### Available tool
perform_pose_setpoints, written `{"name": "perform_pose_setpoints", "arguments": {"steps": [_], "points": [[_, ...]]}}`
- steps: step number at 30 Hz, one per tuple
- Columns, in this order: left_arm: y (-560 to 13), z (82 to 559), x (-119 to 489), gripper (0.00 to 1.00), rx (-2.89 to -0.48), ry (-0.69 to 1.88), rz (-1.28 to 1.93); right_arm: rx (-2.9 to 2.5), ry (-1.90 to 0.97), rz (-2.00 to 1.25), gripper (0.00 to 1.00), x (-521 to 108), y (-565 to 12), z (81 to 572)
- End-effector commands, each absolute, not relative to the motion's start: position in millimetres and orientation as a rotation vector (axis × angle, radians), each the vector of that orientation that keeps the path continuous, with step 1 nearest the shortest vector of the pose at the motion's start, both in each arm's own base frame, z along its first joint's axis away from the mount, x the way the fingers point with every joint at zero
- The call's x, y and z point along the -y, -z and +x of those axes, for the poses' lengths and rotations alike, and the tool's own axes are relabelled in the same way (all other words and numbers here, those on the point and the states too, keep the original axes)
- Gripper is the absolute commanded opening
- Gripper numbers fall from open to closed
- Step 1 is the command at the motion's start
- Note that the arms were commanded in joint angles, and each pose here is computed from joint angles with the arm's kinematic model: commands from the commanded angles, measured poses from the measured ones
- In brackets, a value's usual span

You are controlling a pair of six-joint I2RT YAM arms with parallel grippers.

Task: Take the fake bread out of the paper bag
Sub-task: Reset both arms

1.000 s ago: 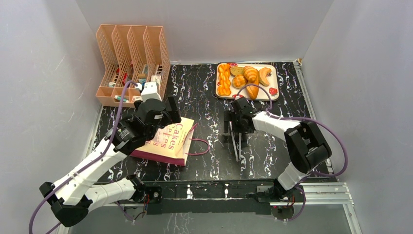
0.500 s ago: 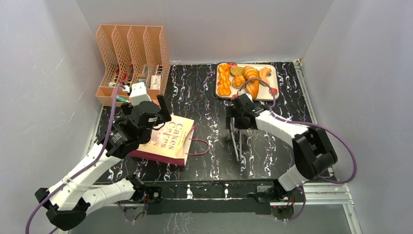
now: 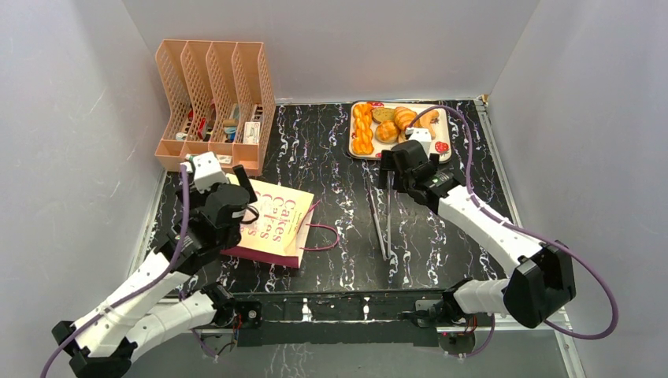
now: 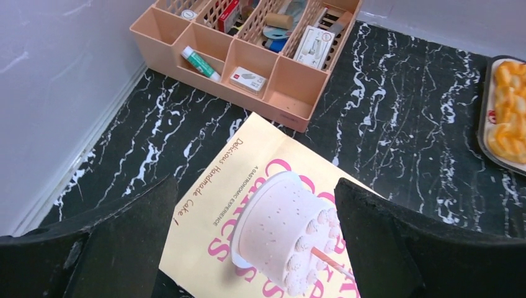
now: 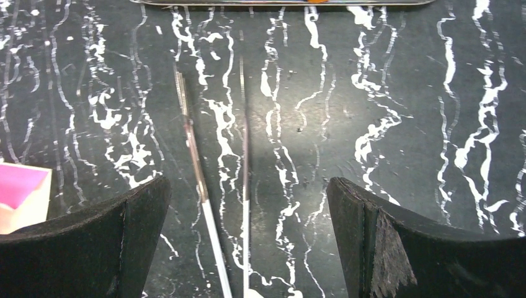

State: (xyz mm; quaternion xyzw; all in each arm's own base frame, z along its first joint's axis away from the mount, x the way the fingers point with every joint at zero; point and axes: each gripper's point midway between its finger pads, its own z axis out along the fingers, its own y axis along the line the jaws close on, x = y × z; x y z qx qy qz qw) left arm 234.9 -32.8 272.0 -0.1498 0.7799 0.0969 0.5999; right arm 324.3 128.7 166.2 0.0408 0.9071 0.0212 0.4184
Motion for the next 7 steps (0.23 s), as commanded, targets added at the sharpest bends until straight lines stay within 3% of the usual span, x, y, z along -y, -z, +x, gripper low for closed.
{"name": "perform_pose_setpoints", "arguments": {"steps": [1, 7], "points": [[-278.5, 250.6, 33.9, 0.98, -1.752, -0.336, -0.307, -2.171, 0.063, 0.181, 0.98, -104.8, -200.7, 328.8], [-273.1, 258.7, 36.8, 0.98, -1.735, -0.352, -0.306, -2.113, 0.065, 0.18, 0.98, -97.3, -220.5, 325.2]]}}
